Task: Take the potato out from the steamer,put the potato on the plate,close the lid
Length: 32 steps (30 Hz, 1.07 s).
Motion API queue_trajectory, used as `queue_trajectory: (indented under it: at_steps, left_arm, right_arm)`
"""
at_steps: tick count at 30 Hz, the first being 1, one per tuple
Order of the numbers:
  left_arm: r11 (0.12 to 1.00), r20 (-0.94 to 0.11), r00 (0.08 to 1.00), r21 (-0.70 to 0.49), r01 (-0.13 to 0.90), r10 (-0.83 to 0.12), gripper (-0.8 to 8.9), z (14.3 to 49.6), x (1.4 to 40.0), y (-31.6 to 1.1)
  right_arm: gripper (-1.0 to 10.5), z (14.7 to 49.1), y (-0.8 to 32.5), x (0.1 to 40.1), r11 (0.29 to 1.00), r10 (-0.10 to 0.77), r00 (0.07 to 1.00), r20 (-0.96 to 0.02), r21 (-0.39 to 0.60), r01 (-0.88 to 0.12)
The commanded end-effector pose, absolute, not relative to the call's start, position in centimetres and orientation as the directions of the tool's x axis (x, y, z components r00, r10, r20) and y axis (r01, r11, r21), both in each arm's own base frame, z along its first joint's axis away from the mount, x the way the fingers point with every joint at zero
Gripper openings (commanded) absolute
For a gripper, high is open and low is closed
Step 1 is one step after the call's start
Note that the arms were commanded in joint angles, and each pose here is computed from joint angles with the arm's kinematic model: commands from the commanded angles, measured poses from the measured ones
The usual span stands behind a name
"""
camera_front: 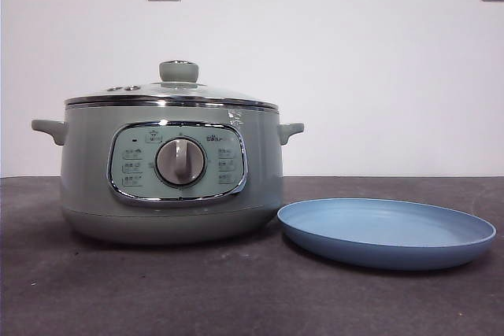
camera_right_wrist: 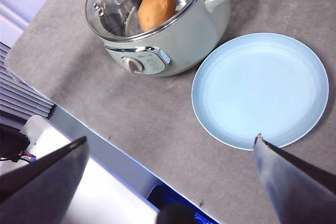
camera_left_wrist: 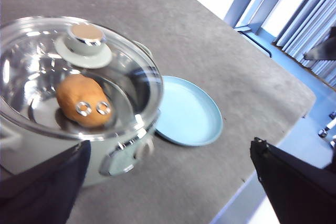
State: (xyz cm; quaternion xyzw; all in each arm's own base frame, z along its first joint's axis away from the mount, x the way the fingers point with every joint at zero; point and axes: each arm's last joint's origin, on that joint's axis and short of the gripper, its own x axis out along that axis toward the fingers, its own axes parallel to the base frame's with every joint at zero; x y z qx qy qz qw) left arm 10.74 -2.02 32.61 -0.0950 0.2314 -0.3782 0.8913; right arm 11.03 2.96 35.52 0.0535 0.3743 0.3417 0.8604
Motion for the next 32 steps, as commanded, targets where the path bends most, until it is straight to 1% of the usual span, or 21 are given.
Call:
queue_trajectory:
  at_steps: [1, 6, 9, 18, 25, 32]
  left_arm:
    - [0.694, -0.335, 0.608, -0.339, 0.635, -0.720, 6.72, 33.2, 12.1, -2.2]
    - [0.713, -0.346, 0.625, -0.294, 0.636, -0.700, 6.68, 34.5, 15.4, -2.9]
    - [0.728, -0.371, 0.631, -0.254, 0.637, -0.682, 6.68, 35.2, 17.8, -3.7]
    - [0.739, -0.471, 0.614, -0.134, 0.660, -0.634, 6.68, 36.0, 25.3, -7.8]
    - [0.738, -0.550, 0.590, -0.073, 0.671, -0.591, 6.67, 34.6, 30.0, -11.2]
    - [0.736, -0.634, 0.549, -0.047, 0.676, -0.545, 6.68, 31.6, 32.6, -13.3]
  right_arm:
    - [6.0, 35.5, 3.0, 11.2, 0.759, 0.630, 0.482, -0.609, 0.352, -0.548]
    - [6.0, 35.3, 3.1, 11.7, 0.760, 0.629, 0.472, -0.618, 0.359, -0.542]
    - [6.0, 35.2, 3.1, 12.0, 0.760, 0.628, 0.466, -0.623, 0.363, -0.539]
    - [6.0, 35.0, 3.2, 12.6, 0.761, 0.626, 0.454, -0.634, 0.371, -0.531]
    - [6.0, 34.9, 3.2, 12.7, 0.762, 0.626, 0.452, -0.636, 0.373, -0.530]
    - [6.0, 34.9, 3.2, 12.7, 0.762, 0.626, 0.452, -0.636, 0.373, -0.530]
